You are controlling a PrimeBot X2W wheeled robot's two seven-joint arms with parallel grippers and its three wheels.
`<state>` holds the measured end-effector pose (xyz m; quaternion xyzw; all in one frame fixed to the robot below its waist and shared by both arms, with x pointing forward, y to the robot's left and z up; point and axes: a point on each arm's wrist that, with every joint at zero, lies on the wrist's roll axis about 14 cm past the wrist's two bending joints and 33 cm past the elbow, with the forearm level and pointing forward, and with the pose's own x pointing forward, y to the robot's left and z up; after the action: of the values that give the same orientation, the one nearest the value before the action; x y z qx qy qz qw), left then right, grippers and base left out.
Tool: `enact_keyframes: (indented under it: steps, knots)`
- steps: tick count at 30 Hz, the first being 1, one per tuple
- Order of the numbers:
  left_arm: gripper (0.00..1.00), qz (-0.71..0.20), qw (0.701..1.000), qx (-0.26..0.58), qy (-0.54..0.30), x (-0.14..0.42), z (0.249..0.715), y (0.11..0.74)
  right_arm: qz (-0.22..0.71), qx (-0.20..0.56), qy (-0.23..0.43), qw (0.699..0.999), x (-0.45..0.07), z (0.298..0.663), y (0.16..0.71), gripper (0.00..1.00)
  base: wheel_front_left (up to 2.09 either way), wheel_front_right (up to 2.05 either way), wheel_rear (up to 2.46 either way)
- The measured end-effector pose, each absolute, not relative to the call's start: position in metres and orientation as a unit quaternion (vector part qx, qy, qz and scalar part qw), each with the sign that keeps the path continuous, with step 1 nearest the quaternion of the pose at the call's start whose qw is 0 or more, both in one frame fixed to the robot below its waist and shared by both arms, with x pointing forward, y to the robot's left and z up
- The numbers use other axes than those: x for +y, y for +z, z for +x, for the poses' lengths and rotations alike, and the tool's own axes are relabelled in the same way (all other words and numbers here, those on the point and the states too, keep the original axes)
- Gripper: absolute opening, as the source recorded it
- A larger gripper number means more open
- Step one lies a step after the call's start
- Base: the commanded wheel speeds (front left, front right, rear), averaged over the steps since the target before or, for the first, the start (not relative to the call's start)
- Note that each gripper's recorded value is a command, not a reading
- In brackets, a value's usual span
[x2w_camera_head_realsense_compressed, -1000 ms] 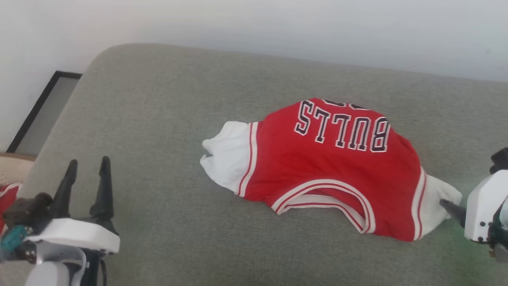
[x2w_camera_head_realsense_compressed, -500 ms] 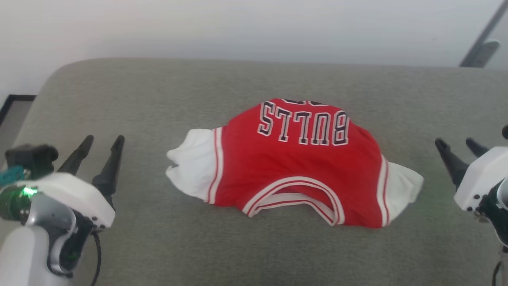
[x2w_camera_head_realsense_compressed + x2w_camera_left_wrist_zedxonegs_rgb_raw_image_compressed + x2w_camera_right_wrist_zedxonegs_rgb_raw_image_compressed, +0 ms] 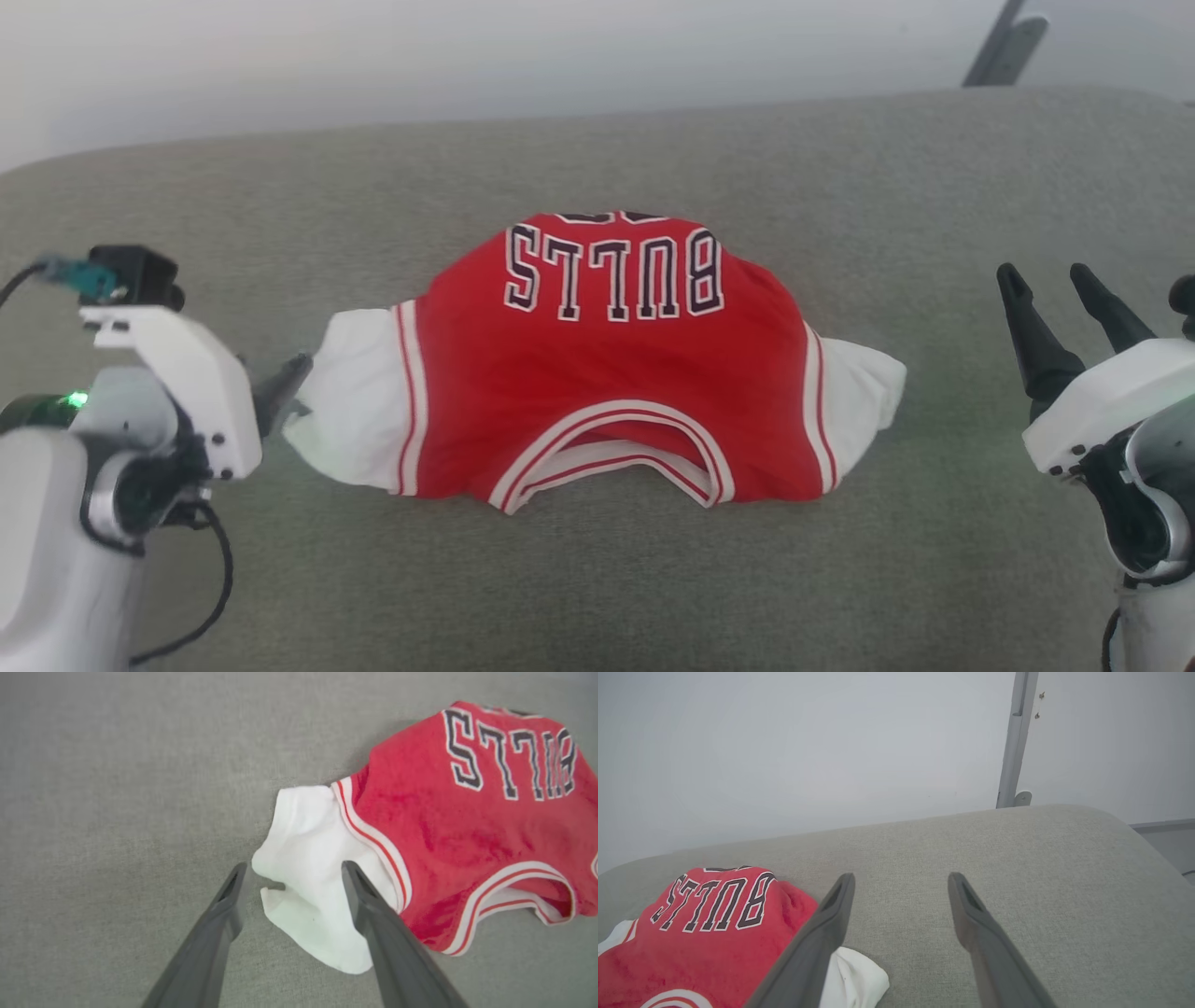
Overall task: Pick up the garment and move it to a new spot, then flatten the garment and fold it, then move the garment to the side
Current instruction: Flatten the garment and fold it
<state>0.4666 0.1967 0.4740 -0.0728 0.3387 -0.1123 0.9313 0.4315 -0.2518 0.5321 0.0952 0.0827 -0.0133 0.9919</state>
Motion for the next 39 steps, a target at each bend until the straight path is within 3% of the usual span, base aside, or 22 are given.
enact_keyframes:
  steps: [6,9,17,23,24,25,26,39]
  knots:
    - [1.0,-0.038,0.887,0.447,-0.112,0.181,0.467,0.445,0.103,0.095,-0.033,0.99,-0.264,0.427,0.52,1.0,0.0,0.0,0.0]
    - [1.0,-0.023,0.85,0.519,-0.085,0.185,0.458,0.422,0.107,0.104,-0.04,0.988,-0.267,0.425,0.513,1.0,0.0,0.0,0.0]
    - [1.0,-0.017,0.81,0.584,-0.053,0.19,0.449,0.389,0.114,0.12,-0.041,0.985,-0.268,0.428,0.505,1.0,0.0,0.0,0.0]
    - [1.0,-0.022,0.803,0.594,-0.044,0.191,0.453,0.379,0.12,0.156,-0.036,0.98,-0.265,0.425,0.489,1.0,0.0,0.0,0.0]
    - [0.15,-0.033,0.803,0.594,-0.043,0.191,0.454,0.378,0.121,0.164,-0.034,0.978,-0.263,0.425,0.484,1.0,0.0,0.0,0.0]
    - [0.15,-0.035,0.802,0.594,-0.055,0.188,0.455,0.376,0.126,0.172,-0.032,0.976,-0.261,0.425,0.481,1.0,0.0,0.0,0.0]
    - [0.0,-0.041,0.801,0.595,-0.051,0.189,0.456,0.374,0.127,0.185,-0.027,0.974,-0.258,0.424,0.476,1.0,0.0,0.0,0.0]
    - [0.0,-0.058,0.811,0.58,-0.057,0.191,0.472,0.366,0.129,0.374,0.049,0.917,-0.211,0.425,0.406,1.0,0.0,0.0,0.0]
